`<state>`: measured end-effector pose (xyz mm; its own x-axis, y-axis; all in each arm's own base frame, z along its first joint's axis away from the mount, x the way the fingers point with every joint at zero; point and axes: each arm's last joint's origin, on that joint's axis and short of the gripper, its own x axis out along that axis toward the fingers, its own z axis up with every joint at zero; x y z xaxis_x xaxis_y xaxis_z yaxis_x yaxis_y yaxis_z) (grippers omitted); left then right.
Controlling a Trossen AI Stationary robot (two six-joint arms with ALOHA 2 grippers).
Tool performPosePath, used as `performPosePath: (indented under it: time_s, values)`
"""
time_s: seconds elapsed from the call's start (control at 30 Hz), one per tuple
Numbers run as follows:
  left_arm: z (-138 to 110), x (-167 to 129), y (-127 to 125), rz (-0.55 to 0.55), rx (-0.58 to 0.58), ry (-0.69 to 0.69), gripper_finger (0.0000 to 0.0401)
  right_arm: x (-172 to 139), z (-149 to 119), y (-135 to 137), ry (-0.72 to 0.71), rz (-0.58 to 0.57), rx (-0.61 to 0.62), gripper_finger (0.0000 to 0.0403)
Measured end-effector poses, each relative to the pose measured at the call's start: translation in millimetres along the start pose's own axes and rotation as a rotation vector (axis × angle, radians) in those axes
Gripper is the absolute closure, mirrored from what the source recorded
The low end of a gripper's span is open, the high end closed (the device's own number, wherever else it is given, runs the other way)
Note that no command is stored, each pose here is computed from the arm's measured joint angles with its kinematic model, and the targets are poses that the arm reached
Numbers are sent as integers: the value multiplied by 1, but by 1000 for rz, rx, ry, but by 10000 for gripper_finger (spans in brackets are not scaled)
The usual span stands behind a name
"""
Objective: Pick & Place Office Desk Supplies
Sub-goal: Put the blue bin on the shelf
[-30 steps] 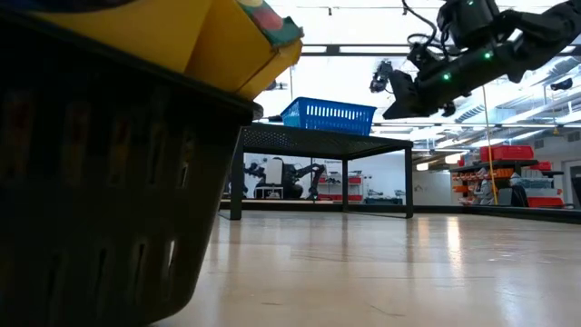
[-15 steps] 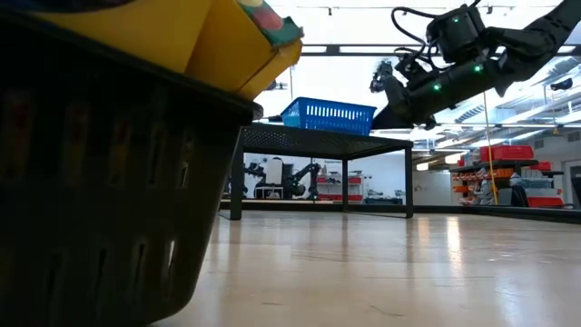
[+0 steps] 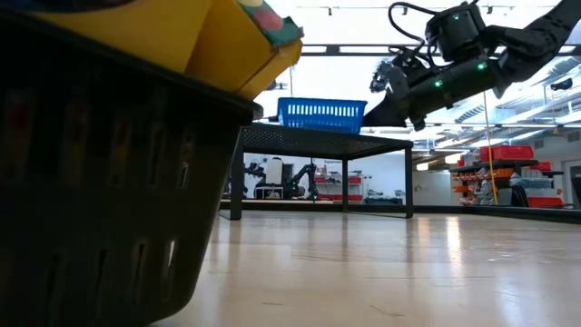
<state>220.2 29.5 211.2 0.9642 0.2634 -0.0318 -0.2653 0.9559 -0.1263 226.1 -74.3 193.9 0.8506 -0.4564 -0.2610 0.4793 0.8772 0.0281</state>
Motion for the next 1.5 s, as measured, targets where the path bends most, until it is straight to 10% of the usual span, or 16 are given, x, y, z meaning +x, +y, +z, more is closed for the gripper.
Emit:
performPosePath:
  time_s: [0.93, 1.5]
  values:
    - [4, -1, -1, -22, 15, -28, 239, 68, 21, 68, 68, 311, -134, 403]
    - [10, -6, -1, -25, 38, -55, 239, 50, 27, 52, 105, -274, -56, 403]
